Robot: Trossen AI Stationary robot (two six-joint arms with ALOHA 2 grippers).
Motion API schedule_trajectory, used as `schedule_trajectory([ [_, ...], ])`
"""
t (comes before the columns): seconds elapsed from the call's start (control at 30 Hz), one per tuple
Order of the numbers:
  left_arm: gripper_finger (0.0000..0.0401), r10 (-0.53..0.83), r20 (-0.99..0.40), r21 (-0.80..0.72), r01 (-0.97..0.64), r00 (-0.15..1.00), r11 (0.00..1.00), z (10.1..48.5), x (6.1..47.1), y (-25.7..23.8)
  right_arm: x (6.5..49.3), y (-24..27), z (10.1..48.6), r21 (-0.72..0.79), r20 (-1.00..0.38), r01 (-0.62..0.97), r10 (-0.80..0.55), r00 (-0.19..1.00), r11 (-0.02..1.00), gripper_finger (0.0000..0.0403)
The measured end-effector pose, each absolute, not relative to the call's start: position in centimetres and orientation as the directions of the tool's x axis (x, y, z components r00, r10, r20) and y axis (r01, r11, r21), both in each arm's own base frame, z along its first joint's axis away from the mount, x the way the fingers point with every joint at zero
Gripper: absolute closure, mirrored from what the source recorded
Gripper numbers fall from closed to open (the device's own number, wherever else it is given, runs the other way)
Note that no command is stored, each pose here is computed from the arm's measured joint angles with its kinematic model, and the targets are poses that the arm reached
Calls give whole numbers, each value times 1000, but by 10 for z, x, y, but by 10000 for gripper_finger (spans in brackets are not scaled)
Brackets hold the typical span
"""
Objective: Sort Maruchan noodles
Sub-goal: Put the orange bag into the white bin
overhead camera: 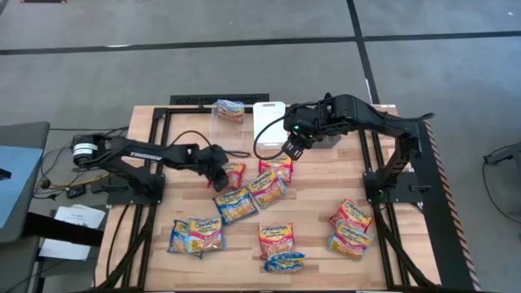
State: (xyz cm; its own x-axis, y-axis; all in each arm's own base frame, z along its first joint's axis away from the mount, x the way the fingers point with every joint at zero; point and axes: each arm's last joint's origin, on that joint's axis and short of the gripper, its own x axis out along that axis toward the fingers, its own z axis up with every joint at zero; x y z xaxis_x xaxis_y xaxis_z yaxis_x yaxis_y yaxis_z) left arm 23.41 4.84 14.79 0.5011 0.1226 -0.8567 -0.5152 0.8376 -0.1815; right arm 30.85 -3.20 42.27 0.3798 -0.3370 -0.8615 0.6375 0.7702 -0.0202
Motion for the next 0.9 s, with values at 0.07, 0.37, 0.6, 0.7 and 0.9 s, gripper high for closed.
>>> schedule_trajectory([
  [0.07, 264, 145, -867, -151, -528, 477, 836, 142, 237, 48, 308, -32, 423, -21, -862, 638, -337, 379, 770, 186],
  [0.37, 331, 169, -872, -123, -540, 459, 833, 131, 245, 40, 309, -31, 423, -20, -862, 636, -336, 380, 772, 186],
  [0.6, 397, 151, -847, -157, -511, 510, 845, 131, 249, 36, 308, -32, 423, -20, -862, 638, -337, 379, 770, 186],
  [0.7, 400, 119, -831, -201, -491, 544, 847, 136, 249, 35, 308, -35, 423, -20, -861, 645, -340, 377, 764, 186],
  [0.9, 400, 136, -792, -212, -477, 595, 853, 159, 247, 34, 307, -48, 423, -1, -871, 641, -315, 376, 768, 186],
])
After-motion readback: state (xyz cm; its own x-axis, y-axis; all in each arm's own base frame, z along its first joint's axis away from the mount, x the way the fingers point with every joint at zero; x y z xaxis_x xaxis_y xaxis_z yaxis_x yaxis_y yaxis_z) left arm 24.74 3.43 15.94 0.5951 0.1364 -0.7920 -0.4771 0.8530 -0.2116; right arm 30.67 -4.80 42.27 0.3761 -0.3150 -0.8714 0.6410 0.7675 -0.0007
